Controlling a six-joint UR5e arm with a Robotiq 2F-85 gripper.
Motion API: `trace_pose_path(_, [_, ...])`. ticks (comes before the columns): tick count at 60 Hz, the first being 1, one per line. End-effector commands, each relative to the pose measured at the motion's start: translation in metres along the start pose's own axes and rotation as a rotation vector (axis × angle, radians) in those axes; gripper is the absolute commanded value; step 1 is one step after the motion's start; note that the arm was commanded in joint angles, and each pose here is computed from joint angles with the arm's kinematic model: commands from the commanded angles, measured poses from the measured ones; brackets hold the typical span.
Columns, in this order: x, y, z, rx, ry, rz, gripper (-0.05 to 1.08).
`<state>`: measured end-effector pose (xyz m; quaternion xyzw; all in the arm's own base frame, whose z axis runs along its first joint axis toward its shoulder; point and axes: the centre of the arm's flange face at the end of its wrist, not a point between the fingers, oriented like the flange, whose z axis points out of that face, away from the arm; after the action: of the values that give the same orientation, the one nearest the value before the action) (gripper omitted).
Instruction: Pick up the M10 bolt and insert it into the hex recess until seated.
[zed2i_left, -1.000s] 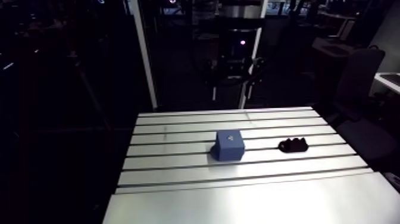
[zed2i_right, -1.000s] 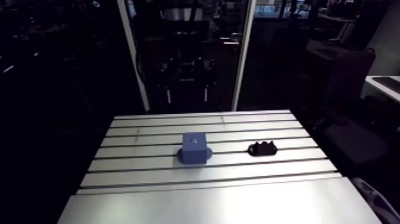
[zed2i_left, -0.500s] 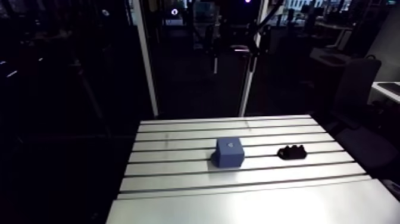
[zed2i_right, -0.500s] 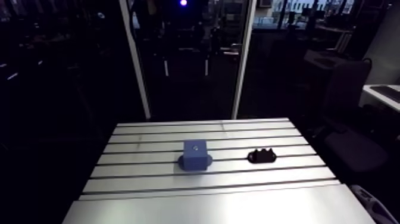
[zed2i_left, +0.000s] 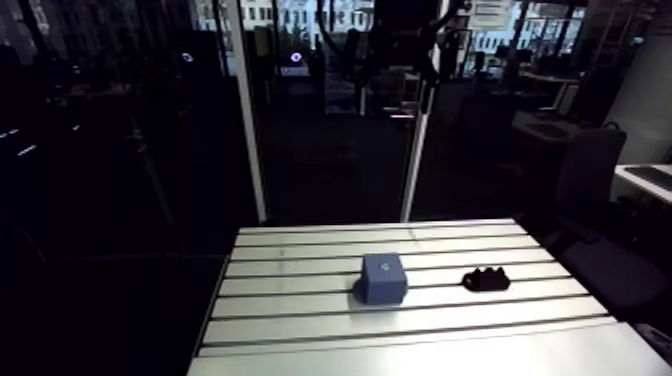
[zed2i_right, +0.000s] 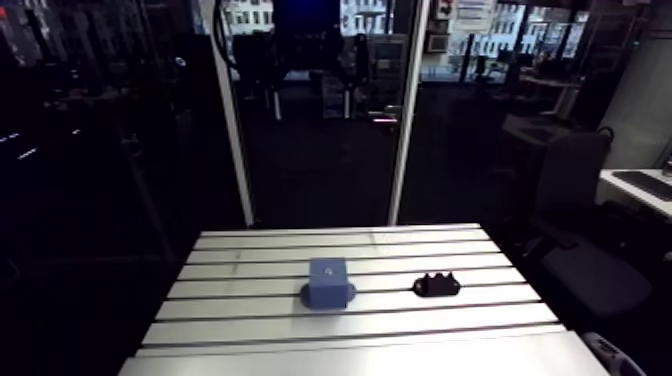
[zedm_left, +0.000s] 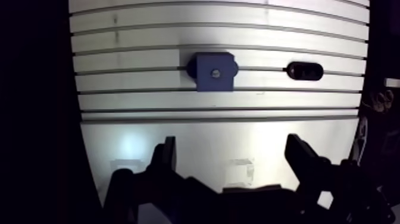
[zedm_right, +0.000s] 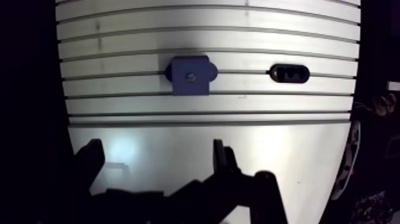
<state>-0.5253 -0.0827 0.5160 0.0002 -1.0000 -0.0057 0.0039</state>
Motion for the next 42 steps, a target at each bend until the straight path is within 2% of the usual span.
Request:
trace_pose_path(1, [-0.01,-0.001,0.007,0.002,-0.015,0.0,0.01])
trace_pose_path(15, [-0.015,-0.001,0.007,-0.001,-0.016,0.0,0.01])
trace_pose_path(42, [-0.023,-0.005,0.027,0.015,-0.054,-0.003,0.01])
